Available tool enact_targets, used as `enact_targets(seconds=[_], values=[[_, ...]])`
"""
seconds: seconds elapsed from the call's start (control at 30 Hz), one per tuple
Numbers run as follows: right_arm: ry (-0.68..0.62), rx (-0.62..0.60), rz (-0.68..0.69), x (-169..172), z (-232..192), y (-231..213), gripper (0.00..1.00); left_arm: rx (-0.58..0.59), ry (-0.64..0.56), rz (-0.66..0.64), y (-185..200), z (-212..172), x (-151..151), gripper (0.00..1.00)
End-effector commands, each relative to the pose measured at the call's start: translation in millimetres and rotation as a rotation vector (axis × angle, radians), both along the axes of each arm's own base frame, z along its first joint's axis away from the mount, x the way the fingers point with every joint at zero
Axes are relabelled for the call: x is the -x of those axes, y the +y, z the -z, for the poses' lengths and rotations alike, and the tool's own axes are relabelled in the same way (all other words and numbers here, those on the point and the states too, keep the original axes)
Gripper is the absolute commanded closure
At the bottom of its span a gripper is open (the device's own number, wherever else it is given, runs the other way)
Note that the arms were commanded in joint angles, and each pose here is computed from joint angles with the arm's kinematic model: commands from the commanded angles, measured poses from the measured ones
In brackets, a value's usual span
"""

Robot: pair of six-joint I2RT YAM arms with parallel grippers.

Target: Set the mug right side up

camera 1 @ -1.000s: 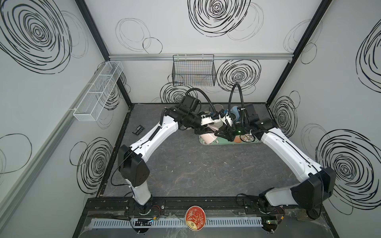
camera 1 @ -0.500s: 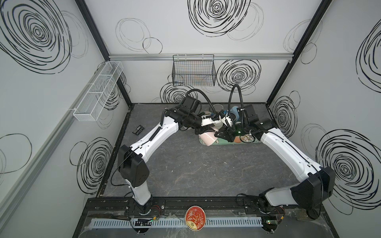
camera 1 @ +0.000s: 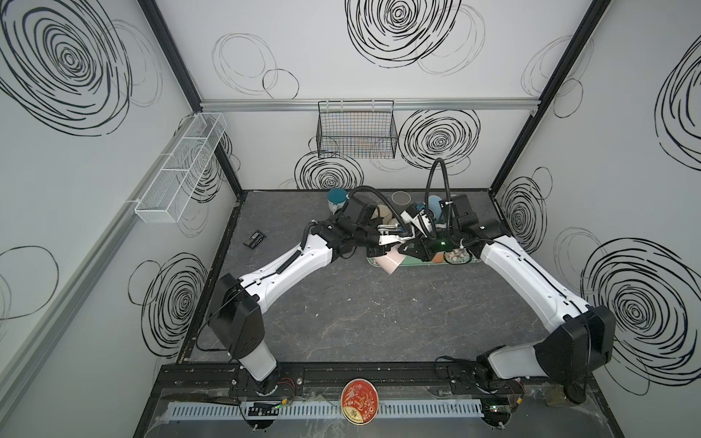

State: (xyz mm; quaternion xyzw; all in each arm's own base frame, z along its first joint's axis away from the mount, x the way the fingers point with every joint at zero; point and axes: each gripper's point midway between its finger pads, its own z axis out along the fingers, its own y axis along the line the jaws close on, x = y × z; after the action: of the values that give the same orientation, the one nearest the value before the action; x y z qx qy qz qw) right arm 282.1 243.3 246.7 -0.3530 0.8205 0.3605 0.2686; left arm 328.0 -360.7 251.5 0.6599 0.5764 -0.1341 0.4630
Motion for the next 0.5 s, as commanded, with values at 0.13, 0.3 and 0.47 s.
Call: enact_targets(seconds=[0.13,0.3,0.47], values=[[-0.216,-0.216,-0.083,-10.0,-70.7,23.0,1.0,-0.079,-0.092,-0.09,-3.7,17.8,0.2,0.91],[-0.202,-0.209,-0.049,-14.0,-65.3,21.1,1.0,-0.041,-0.134,-0.14,-3.9,11.9,-1.8,1.0],[-0.211,-0.237,0.026,-23.0,-70.3,13.7,0.9,0.058,-0.12,-0.181,-4.2,2.5,-3.4,1.0]])
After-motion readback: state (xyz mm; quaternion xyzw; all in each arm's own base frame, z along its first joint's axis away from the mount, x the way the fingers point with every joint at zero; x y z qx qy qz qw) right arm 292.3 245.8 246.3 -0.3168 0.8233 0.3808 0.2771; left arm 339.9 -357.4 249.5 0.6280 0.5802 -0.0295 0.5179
